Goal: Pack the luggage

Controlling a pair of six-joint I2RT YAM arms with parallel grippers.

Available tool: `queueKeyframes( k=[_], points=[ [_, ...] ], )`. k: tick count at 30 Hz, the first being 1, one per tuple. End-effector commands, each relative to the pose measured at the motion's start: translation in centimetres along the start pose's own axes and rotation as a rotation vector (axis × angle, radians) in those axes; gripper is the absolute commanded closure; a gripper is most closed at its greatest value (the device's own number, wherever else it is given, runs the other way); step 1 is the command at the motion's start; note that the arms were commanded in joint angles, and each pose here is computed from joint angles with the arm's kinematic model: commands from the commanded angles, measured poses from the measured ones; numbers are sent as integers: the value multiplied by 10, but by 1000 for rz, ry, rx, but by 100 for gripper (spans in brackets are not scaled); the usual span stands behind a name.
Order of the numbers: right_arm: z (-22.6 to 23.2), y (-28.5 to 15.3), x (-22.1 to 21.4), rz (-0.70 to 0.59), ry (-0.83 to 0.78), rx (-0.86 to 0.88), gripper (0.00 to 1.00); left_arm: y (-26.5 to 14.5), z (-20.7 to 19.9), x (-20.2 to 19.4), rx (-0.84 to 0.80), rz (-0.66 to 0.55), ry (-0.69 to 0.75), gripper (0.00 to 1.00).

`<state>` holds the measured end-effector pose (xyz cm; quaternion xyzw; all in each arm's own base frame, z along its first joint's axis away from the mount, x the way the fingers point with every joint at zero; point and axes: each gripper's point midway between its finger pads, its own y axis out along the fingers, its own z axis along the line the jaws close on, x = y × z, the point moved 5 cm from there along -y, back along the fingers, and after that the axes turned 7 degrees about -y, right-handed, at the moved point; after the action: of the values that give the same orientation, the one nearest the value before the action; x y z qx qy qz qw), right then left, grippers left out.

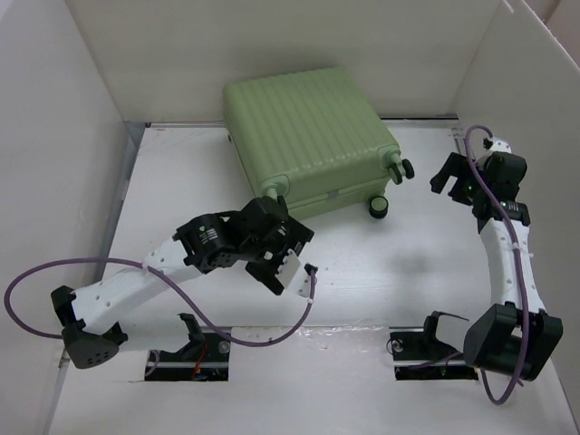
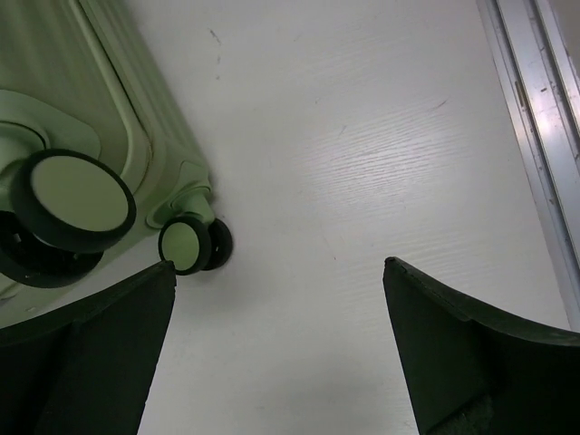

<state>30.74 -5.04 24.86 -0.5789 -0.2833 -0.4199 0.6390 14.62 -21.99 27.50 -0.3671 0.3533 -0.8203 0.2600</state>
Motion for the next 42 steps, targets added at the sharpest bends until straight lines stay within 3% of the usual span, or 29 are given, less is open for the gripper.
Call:
queueKeyframes(
  k=[1,8,17,23,24,29,33,35,38,42],
  points=[
    [5,4,13,-37,-37,42,0,-25,19,-29,63,230,128,0],
    [10,11,-4,-8,-41,109,0,-13,40,-50,89,300,445,0],
    [9,8,-16,18,-90,118,0,18,89,-65,20,335,473,0],
    [8,14,-23,33,-86,126,0,38,90,-90,-6,439,464,0],
    [7,17,-25,46,-82,126,0,35,93,-96,6,460,452,4],
    [7,23,-25,46,-82,137,0,31,99,-113,70,565,340,100],
    [8,27,-27,44,-73,146,0,22,101,-101,123,479,211,100],
    [7,35,-34,70,-57,154,0,19,90,-81,79,333,114,100],
    [5,46,-36,92,-56,139,0,20,59,-73,-26,314,66,100],
    [-3,71,-34,137,-45,113,0,28,36,-70,2,302,106,100]
  ],
)
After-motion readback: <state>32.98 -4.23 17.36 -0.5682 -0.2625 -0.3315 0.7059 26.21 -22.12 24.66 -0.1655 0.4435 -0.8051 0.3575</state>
